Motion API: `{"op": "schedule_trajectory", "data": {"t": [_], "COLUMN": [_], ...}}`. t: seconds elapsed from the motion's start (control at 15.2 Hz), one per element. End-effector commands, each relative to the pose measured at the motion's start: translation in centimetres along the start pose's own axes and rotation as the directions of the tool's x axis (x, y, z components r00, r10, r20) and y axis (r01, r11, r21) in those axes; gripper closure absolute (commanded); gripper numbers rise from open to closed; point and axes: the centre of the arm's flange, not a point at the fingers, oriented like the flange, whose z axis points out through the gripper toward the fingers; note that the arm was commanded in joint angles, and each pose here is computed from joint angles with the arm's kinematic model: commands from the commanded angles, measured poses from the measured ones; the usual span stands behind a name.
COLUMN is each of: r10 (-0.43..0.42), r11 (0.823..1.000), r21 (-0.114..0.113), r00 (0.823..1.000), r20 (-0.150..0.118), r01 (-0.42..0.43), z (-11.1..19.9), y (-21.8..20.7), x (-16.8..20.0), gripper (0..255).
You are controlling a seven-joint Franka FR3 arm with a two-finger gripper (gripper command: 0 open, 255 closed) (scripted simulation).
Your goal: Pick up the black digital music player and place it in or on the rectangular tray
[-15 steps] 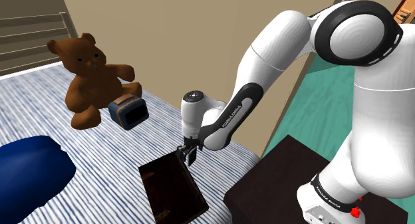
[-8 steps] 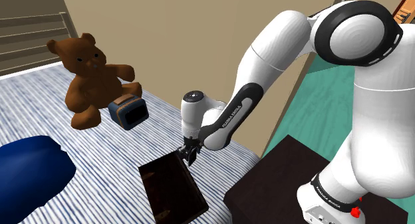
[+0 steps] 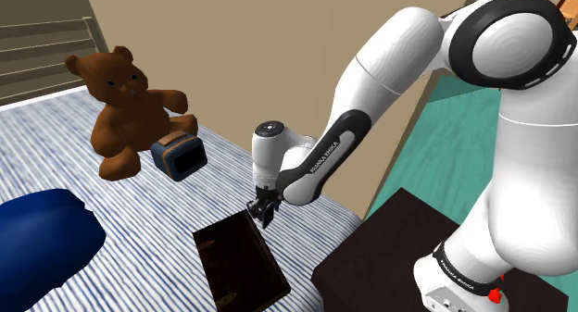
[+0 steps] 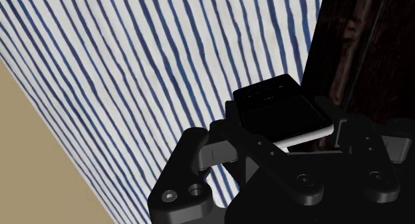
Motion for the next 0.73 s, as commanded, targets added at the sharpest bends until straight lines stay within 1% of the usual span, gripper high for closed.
{"op": "schedule_trajectory", "data": {"t": [0.0, 0.66], "r10": [0.0, 0.0], "r11": [1.0, 1.0], "r21": [0.0, 0.0], "r00": [1.0, 1.0], "r20": [0.0, 0.0], "r01": [0.0, 0.0], "z": [-1.1, -6.4], "y": [0.0, 0.1], "x": [-0.1, 0.0], "gripper": [255, 255]}}
